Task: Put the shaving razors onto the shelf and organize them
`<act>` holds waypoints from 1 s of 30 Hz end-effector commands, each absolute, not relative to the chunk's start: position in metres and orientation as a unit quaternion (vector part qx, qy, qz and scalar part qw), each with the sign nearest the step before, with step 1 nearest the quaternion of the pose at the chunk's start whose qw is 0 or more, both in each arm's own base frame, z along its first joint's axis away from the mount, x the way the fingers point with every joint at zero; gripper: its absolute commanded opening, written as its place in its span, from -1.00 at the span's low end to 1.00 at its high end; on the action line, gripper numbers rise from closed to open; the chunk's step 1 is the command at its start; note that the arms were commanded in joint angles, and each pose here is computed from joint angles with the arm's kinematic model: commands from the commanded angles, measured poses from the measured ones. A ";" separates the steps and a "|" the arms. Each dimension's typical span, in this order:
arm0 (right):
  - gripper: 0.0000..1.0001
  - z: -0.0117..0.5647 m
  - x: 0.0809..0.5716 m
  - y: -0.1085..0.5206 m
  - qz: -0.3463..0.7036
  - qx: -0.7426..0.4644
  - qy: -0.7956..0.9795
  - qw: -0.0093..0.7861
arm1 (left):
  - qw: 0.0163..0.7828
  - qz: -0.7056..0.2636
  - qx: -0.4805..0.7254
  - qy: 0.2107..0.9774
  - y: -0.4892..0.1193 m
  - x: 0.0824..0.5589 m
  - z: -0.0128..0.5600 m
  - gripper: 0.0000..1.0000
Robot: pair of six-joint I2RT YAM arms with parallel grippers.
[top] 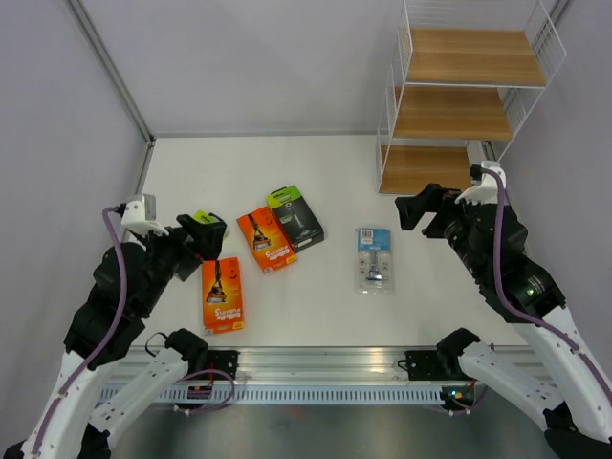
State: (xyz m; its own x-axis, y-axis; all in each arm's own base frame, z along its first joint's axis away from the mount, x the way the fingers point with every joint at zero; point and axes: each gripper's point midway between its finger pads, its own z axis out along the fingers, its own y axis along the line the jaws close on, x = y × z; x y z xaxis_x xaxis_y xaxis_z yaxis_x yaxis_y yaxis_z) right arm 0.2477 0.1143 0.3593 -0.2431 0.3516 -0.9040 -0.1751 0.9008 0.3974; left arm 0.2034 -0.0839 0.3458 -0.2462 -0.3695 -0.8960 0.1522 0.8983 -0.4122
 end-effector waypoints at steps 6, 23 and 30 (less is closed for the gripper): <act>0.96 0.287 0.237 0.111 0.186 0.083 0.824 0.528 | 0.605 -0.236 -0.084 0.756 -0.073 0.176 0.316 0.99; 0.61 0.113 0.246 0.105 0.080 0.153 0.902 0.396 | 0.511 -0.205 -0.088 0.830 -0.088 0.187 0.242 0.99; 0.26 0.093 0.273 0.144 0.119 0.094 0.913 0.380 | 0.499 -0.189 -0.093 0.841 -0.086 0.188 0.225 0.99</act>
